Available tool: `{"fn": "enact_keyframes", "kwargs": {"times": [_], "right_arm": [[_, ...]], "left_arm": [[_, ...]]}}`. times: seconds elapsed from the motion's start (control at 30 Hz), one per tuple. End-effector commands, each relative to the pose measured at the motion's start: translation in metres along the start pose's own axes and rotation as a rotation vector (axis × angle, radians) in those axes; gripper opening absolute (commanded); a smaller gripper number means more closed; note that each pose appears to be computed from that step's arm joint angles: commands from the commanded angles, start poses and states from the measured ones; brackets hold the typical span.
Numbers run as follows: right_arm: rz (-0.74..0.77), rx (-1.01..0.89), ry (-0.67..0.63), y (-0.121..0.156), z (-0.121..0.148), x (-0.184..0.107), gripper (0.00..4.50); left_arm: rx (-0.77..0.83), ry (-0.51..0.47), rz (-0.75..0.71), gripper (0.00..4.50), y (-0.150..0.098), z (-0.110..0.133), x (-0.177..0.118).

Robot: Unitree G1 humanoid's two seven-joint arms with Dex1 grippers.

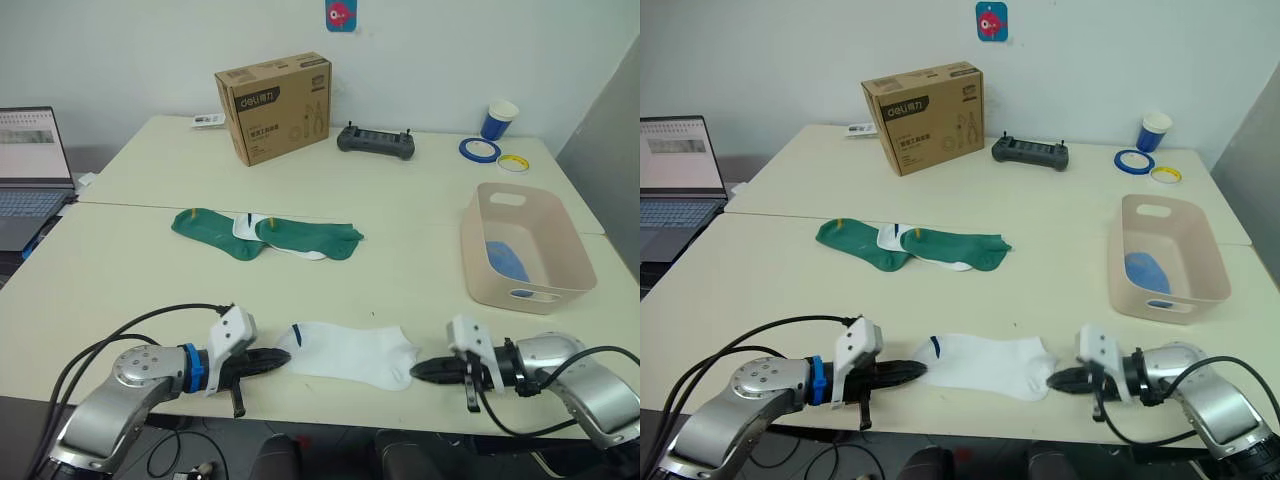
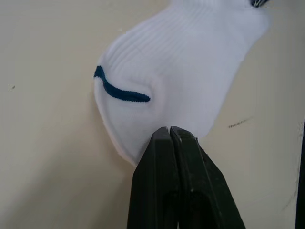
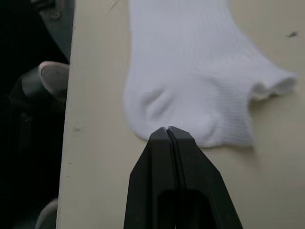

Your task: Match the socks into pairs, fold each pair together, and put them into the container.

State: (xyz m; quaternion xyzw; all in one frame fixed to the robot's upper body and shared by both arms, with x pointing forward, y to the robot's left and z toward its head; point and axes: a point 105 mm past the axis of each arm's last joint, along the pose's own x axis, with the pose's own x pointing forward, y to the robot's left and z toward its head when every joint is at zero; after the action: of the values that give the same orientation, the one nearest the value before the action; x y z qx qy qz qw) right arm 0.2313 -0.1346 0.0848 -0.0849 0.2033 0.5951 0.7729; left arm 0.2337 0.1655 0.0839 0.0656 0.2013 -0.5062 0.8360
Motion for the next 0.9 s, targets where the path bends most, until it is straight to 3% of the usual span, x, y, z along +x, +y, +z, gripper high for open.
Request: {"fn": "enact_keyframes", "kwargs": {"times": [0.03,0.13,0.23,0.4,0.57,0.6,0.83,0.9], "right_arm": [[-0.054,0.043,-0.137,-0.004,0.041,-0.010,0.00],[-0.268,-0.010,-0.223,-0.038,0.059,-0.013,0.00],[-0.427,-0.069,-0.260,-0.064,0.063,-0.009,0.90],[-0.561,-0.127,-0.272,-0.081,0.053,0.010,2.69],[-0.570,-0.150,-0.307,-0.078,0.061,0.029,4.45],[-0.578,-0.163,-0.301,-0.081,0.063,0.034,4.50],[-0.589,-0.185,-0.305,-0.105,0.083,0.057,4.50],[-0.605,-0.179,-0.306,-0.127,0.106,0.067,4.50]], "left_arm": [[-0.068,-0.182,0.107,0.02,0.014,0.035,-0.019],[-0.058,-0.288,0.328,0.02,0.044,0.046,-0.034],[-0.067,-0.342,0.519,0.88,0.069,0.040,-0.047],[-0.079,-0.359,0.682,2.55,0.085,0.021,-0.054],[-0.057,-0.363,0.716,4.15,0.092,0.018,-0.050],[-0.050,-0.368,0.709,4.48,0.093,0.021,-0.048],[-0.006,-0.391,0.576,4.48,0.081,0.036,-0.027],[0.039,-0.419,0.429,4.48,0.058,0.060,-0.014]]}}
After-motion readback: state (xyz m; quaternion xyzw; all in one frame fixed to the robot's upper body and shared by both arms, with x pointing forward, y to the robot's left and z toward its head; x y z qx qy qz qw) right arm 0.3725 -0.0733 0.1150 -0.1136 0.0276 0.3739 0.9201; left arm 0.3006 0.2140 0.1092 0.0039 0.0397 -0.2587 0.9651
